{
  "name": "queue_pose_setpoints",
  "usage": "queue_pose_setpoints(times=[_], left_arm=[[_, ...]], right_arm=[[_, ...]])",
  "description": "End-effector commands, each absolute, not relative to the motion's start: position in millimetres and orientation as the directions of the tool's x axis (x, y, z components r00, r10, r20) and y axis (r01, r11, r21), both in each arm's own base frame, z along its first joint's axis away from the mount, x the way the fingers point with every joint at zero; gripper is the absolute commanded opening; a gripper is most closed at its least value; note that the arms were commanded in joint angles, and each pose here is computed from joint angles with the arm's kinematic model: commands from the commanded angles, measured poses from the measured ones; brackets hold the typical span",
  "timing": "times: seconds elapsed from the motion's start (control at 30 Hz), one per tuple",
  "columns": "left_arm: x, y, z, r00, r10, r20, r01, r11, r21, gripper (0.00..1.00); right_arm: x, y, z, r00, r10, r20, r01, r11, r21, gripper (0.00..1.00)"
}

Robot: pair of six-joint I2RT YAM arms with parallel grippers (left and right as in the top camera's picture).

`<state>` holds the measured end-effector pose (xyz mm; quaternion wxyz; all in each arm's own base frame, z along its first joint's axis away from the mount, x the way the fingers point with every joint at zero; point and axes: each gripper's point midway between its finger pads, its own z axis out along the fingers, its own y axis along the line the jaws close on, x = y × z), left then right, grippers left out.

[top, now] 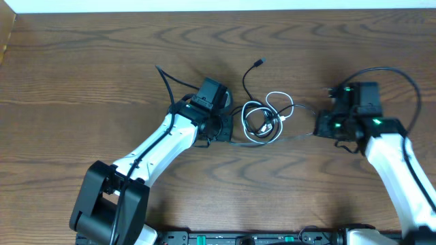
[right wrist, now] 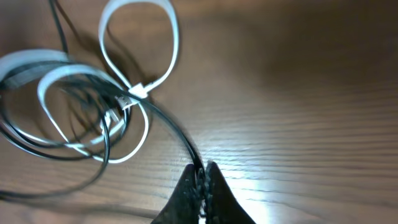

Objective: Untangle cables

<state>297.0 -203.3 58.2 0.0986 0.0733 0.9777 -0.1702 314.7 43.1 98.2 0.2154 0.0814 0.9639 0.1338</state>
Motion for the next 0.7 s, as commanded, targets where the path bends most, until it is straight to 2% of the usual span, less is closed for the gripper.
queue_pose_setpoints(times=[0.0, 0.13, 0.17, 0.23, 0.27, 0.3, 0.37, 0.4, 0.5, 0.57, 0.67], left_arm=[[304, -190, 62, -0.966, 0.105, -0.236, 0.172, 0.944, -0.283, 0.07], [306, -191, 69, -0.961, 0.101, -0.257, 0.177, 0.941, -0.289, 0.07], [307, -192, 72, -0.959, 0.100, -0.267, 0.179, 0.939, -0.292, 0.08], [308, -193, 80, -0.952, 0.097, -0.289, 0.187, 0.935, -0.303, 0.07], [307, -194, 84, -0.950, 0.097, -0.297, 0.193, 0.930, -0.312, 0.07], [306, -197, 88, -0.948, 0.098, -0.302, 0.199, 0.923, -0.328, 0.07], [303, -206, 98, -0.945, 0.107, -0.310, 0.226, 0.896, -0.382, 0.07], [299, -217, 106, -0.937, 0.135, -0.321, 0.273, 0.859, -0.434, 0.07], [292, -236, 118, -0.929, 0.172, -0.329, 0.332, 0.781, -0.529, 0.07], [286, -245, 123, -0.921, 0.201, -0.335, 0.368, 0.734, -0.571, 0.07], [284, -246, 125, -0.921, 0.206, -0.332, 0.371, 0.723, -0.582, 0.07]], right_arm=[[313, 2, 124, -0.807, 0.353, -0.474, 0.277, 0.934, 0.224, 0.01], [285, -41, 126, -0.728, 0.486, -0.484, 0.518, 0.852, 0.077, 0.01], [280, -47, 125, -0.719, 0.502, -0.480, 0.547, 0.835, 0.053, 0.07], [279, -40, 123, -0.730, 0.509, -0.457, 0.535, 0.841, 0.081, 0.25], [282, -31, 123, -0.743, 0.502, -0.443, 0.507, 0.854, 0.118, 0.30], [286, -20, 123, -0.765, 0.480, -0.430, 0.458, 0.874, 0.163, 0.31], [295, 13, 129, -0.826, 0.375, -0.421, 0.272, 0.919, 0.285, 0.35], [299, 49, 139, -0.866, 0.245, -0.436, 0.056, 0.914, 0.402, 0.42], [293, 90, 149, -0.879, 0.081, -0.471, -0.188, 0.848, 0.496, 0.57], [289, 100, 144, -0.884, 0.023, -0.467, -0.237, 0.840, 0.488, 0.59], [285, 113, 134, -0.891, -0.050, -0.451, -0.287, 0.832, 0.475, 0.64]])
